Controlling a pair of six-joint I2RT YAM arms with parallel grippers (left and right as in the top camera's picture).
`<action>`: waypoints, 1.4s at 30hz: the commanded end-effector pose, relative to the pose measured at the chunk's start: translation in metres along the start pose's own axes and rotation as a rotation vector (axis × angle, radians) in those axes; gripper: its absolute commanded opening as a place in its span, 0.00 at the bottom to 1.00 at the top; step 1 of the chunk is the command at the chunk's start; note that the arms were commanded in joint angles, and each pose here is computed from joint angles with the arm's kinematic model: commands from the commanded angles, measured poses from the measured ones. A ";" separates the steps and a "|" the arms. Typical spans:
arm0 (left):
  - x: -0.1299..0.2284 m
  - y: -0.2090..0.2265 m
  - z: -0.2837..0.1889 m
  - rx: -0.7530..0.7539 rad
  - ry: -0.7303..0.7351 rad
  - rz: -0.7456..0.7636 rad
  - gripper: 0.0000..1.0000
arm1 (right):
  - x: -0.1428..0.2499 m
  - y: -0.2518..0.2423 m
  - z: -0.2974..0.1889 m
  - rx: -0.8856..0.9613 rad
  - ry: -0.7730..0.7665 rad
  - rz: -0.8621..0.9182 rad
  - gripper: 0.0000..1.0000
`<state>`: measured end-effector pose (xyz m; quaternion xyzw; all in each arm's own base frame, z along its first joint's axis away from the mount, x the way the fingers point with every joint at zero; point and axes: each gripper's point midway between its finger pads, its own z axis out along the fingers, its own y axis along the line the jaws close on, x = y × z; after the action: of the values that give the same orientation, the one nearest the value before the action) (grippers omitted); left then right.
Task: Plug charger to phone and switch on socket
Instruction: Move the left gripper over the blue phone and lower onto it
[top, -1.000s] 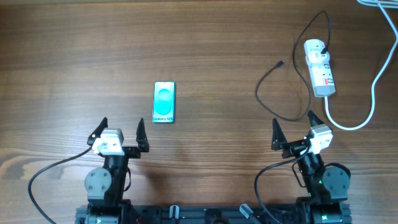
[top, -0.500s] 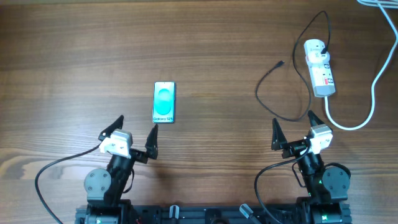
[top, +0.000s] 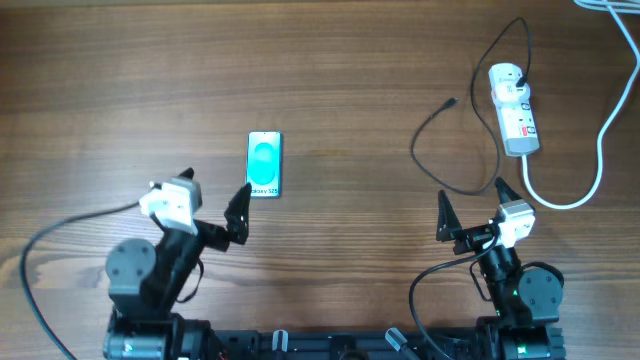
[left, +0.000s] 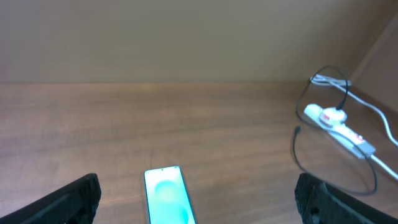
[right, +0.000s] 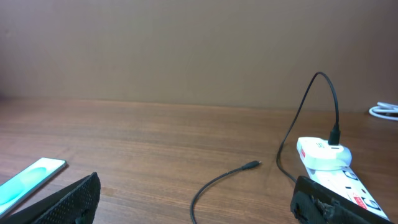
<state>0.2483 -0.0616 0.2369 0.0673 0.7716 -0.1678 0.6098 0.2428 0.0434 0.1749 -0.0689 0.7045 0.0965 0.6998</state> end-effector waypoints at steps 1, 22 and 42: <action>-0.042 -0.006 0.011 0.018 0.050 -0.024 1.00 | -0.004 0.000 -0.001 0.005 -0.017 -0.015 1.00; 0.120 -0.022 0.105 0.131 1.066 -0.048 1.00 | -0.004 0.000 -0.001 0.005 -0.017 -0.015 1.00; 0.166 0.033 0.155 -0.215 1.055 -0.136 1.00 | -0.004 0.000 -0.001 0.005 -0.017 -0.015 1.00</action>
<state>0.3585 -0.1036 0.0581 0.0514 0.9838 -0.0817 0.1510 0.2427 0.0434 0.1751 -0.0690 0.7041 0.0965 0.7002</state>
